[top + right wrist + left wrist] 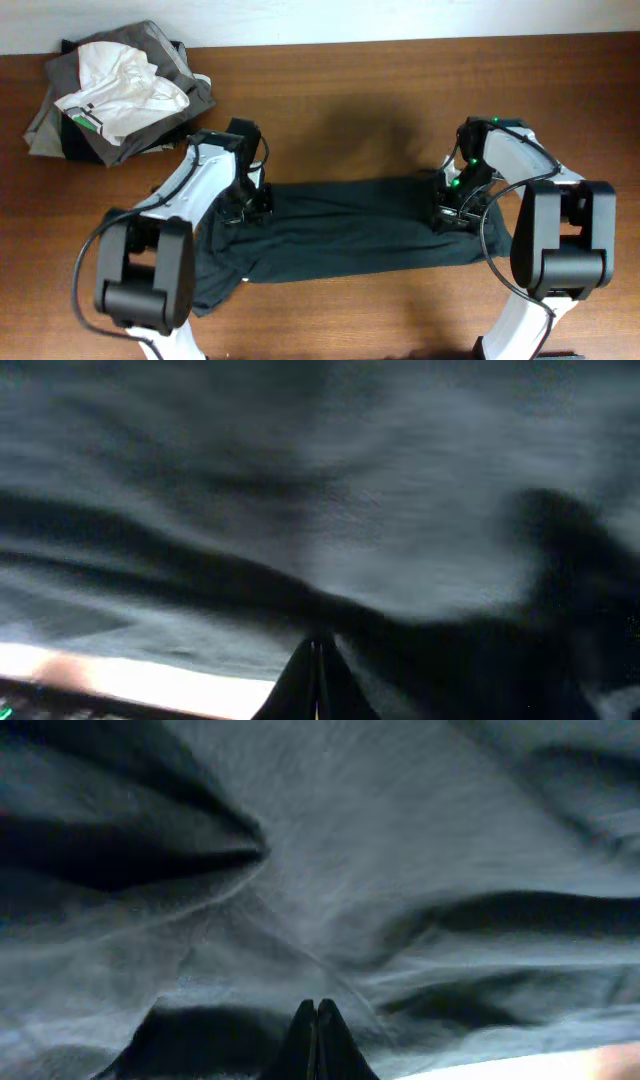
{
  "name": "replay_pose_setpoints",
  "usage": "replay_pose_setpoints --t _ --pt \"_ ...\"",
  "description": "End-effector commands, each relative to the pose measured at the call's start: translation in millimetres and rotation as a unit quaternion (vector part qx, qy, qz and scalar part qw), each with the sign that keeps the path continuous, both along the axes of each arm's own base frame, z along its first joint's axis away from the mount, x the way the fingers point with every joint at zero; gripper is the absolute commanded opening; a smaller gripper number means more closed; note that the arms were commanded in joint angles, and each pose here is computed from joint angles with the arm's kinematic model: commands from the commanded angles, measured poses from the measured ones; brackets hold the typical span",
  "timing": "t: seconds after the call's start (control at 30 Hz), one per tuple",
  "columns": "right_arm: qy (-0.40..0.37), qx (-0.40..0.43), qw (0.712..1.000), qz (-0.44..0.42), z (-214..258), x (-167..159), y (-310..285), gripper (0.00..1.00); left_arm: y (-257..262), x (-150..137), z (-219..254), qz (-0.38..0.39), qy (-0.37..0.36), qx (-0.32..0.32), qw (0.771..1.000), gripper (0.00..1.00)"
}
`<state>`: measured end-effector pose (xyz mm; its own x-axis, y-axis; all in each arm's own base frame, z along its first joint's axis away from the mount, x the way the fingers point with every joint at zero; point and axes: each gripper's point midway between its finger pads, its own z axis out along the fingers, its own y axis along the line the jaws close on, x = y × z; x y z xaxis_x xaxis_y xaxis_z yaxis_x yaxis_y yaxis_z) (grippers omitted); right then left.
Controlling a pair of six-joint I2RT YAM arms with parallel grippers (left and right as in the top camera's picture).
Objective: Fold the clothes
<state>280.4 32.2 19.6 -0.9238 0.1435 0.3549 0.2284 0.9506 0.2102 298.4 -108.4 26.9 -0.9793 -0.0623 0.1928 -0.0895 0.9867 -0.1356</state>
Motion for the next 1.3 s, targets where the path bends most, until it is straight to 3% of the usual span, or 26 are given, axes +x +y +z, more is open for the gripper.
replay_pose_setpoints --t 0.0,0.13,0.33,0.4,0.5,0.57,0.6,0.63,0.67,0.73,0.83,0.87,0.9,0.93,1.0,1.27 --pt "0.008 -0.061 0.998 -0.021 -6 -7 -20 0.04 26 -19 -21 0.003 0.065 0.050 0.997 0.02" --pt "0.007 -0.060 0.997 -0.044 -26 -16 -31 0.04 56 -22 -30 0.038 0.092 0.070 0.993 0.02" --pt "0.009 -0.091 0.985 -0.148 -31 -17 -80 0.04 97 -32 -22 0.095 0.122 0.080 0.985 0.01" --pt "0.004 -0.096 0.981 -0.167 -26 -11 -88 0.04 100 -25 -6 0.102 0.099 0.078 0.987 0.01" --pt "-0.036 -0.100 0.979 -0.172 -6 7 -93 0.04 106 -4 42 0.107 0.005 0.086 0.991 0.01" --pt "-0.062 -0.103 0.977 -0.174 14 14 -95 0.15 106 -5 78 0.111 -0.046 0.080 0.989 0.01" --pt "-0.081 -0.105 0.976 -0.175 25 18 -96 0.28 106 -10 90 0.120 -0.056 0.080 0.988 0.03" --pt "-0.097 -0.107 0.974 -0.177 34 21 -97 0.60 105 -14 97 0.124 -0.060 0.077 0.987 0.06" --pt "-0.112 -0.108 0.972 -0.178 43 23 -97 0.81 104 -16 100 0.124 -0.062 0.075 0.988 0.09" --pt "-0.131 -0.109 0.969 -0.179 54 25 -98 0.88 104 -22 100 0.123 -0.050 0.075 0.988 0.11" --pt "-0.136 -0.091 0.971 -0.175 58 26 -91 0.86 96 -22 97 0.123 -0.047 0.056 0.990 0.09" --pt "-0.145 -0.064 0.975 -0.154 59 29 -81 0.79 90 -20 96 0.121 -0.050 0.043 0.990 0.09" --pt "-0.154 -0.040 0.978 -0.134 61 32 -70 0.62 87 -17 92 0.118 -0.057 0.040 0.991 0.06" --pt "-0.156 -0.038 0.979 -0.126 61 33 -64 0.36 85 -14 87 0.114 -0.063 0.039 0.991 0.05" --pt "-0.167 -0.036 0.981 -0.097 58 40 -49 0.19 71 -7 58 0.102 -0.061 0.019 0.993 0.01" --pt "-0.175 -0.042 0.980 -0.082 53 46 -43 0.16 83 -18 -14 0.115 0.044 0.040 0.992 0.01"
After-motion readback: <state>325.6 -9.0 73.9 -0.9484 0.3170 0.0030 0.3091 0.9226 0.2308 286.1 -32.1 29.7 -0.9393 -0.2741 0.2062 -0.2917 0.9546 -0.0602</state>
